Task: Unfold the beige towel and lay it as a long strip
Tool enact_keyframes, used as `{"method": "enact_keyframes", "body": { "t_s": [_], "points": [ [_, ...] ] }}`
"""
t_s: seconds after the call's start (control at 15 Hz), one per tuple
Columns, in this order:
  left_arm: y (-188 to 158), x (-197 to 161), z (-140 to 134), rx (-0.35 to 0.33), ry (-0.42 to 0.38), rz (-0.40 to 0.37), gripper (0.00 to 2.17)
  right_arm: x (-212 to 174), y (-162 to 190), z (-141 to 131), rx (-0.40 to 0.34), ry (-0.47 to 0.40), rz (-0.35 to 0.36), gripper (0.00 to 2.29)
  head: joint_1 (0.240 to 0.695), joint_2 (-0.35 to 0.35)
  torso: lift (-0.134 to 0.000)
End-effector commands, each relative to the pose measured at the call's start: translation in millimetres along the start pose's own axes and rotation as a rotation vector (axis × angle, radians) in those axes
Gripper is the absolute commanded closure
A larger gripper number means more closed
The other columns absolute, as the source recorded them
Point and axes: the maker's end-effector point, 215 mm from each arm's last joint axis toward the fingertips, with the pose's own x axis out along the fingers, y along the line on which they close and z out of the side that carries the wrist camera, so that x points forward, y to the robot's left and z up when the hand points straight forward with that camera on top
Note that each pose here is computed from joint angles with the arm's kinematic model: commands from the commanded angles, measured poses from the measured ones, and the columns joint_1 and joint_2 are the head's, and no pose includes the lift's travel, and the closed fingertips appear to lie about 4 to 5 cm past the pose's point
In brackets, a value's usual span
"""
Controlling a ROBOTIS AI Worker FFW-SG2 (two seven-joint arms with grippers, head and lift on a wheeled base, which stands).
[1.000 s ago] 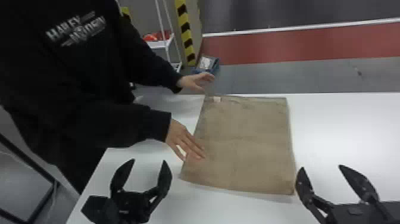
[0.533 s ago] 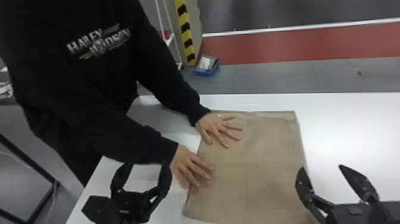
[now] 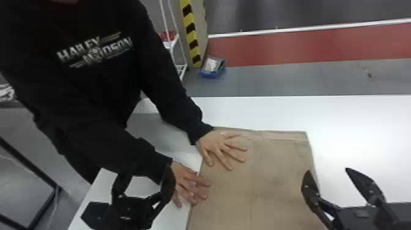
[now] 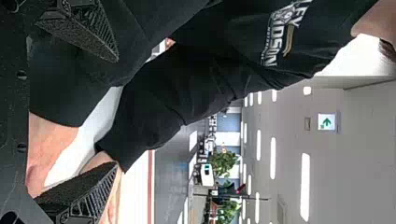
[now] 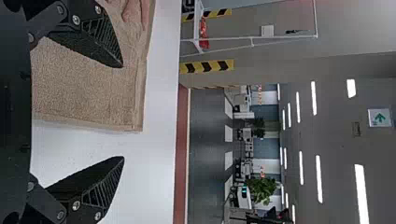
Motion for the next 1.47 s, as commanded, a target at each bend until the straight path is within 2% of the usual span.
{"method": "enact_keyframes", "body": {
  "t_s": [0.0, 0.6, 0.73, 0.93, 1.13, 1.4],
  "points": [
    [0, 0, 0, -0.001, 0.000, 0.002, 0.08, 1, 1, -2, 0.001, 0.005, 0.001, 0.20, 0.695, 0.240, -0.111],
    [-3, 2, -2, -0.006, 0.002, -0.002, 0.08, 6, -9, -6, -0.003, 0.008, -0.013, 0.20, 0.695, 0.232, -0.111],
    [-3, 2, -3, -0.008, 0.003, -0.001, 0.08, 29, -24, -6, -0.019, 0.003, -0.034, 0.20, 0.695, 0.227, -0.111],
    [-3, 1, -5, -0.008, 0.007, -0.001, 0.08, 63, -47, -25, -0.025, 0.068, -0.055, 0.20, 0.695, 0.201, -0.111],
    [-3, 1, -7, -0.009, 0.010, 0.000, 0.08, 93, -62, -24, -0.032, 0.096, -0.062, 0.20, 0.695, 0.179, -0.111],
    [-3, 5, -12, -0.012, 0.020, -0.001, 0.08, 132, -57, -25, -0.030, 0.114, 0.000, 0.20, 0.695, 0.163, -0.111]
  ]
}}
